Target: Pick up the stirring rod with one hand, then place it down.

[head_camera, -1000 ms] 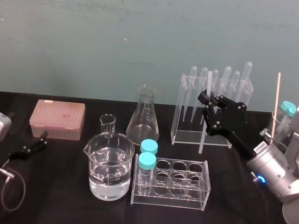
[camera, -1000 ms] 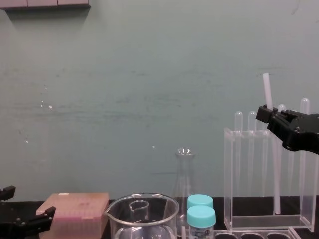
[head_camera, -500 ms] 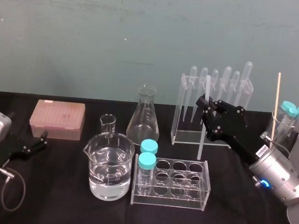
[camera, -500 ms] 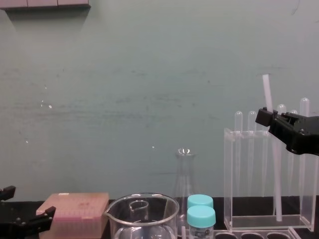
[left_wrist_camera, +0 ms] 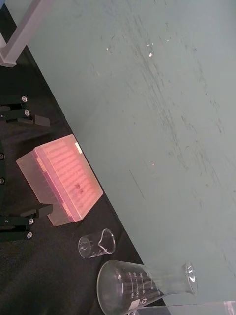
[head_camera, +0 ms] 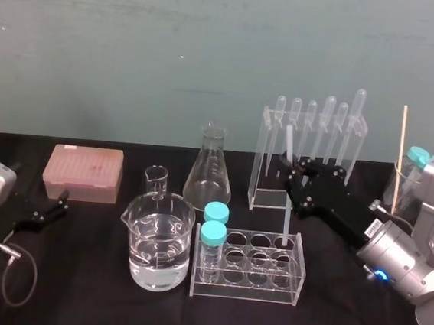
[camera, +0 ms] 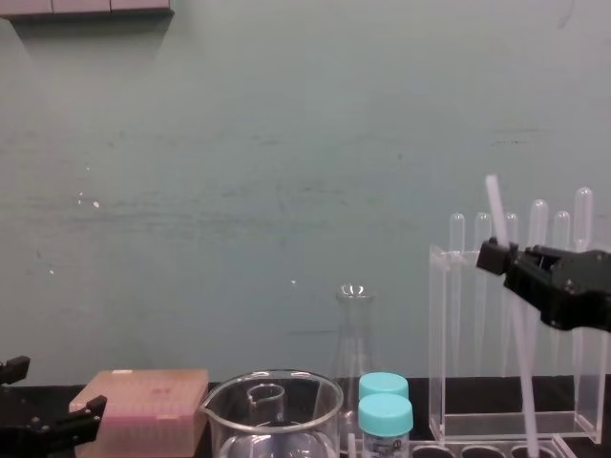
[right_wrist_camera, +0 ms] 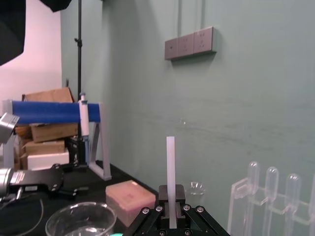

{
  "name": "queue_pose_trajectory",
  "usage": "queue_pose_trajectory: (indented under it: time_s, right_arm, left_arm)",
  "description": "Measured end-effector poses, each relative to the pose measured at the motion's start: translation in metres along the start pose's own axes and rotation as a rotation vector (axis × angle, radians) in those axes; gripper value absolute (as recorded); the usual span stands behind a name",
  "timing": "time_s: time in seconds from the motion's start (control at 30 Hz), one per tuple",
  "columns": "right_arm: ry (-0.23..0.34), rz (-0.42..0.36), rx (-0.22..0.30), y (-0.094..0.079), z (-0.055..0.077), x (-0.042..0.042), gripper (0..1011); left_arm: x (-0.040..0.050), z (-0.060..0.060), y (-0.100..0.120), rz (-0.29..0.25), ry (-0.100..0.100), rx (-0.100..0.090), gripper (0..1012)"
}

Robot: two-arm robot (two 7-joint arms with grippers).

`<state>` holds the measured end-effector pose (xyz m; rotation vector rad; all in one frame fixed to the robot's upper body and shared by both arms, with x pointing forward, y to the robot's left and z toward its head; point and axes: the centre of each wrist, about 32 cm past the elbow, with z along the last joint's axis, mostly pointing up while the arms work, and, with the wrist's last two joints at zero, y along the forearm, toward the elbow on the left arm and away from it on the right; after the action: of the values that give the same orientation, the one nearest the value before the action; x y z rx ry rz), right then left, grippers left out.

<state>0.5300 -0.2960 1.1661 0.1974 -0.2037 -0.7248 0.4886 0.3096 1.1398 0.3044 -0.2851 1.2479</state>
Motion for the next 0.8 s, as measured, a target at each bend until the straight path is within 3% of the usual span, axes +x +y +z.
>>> queue_pose_trajectory:
  time_s: [0.4,0.8]
  right_arm:
    - [-0.001,0.021,-0.07,0.002,-0.012,0.0019,67]
    - [-0.019,0.044,-0.173,0.004,-0.023,0.0055,67]
  left_arm:
    - [0.0,0.0,0.0,0.0,0.0,0.0,1000]
    - [0.0,0.0,0.0,0.0,0.0,0.0,1000]
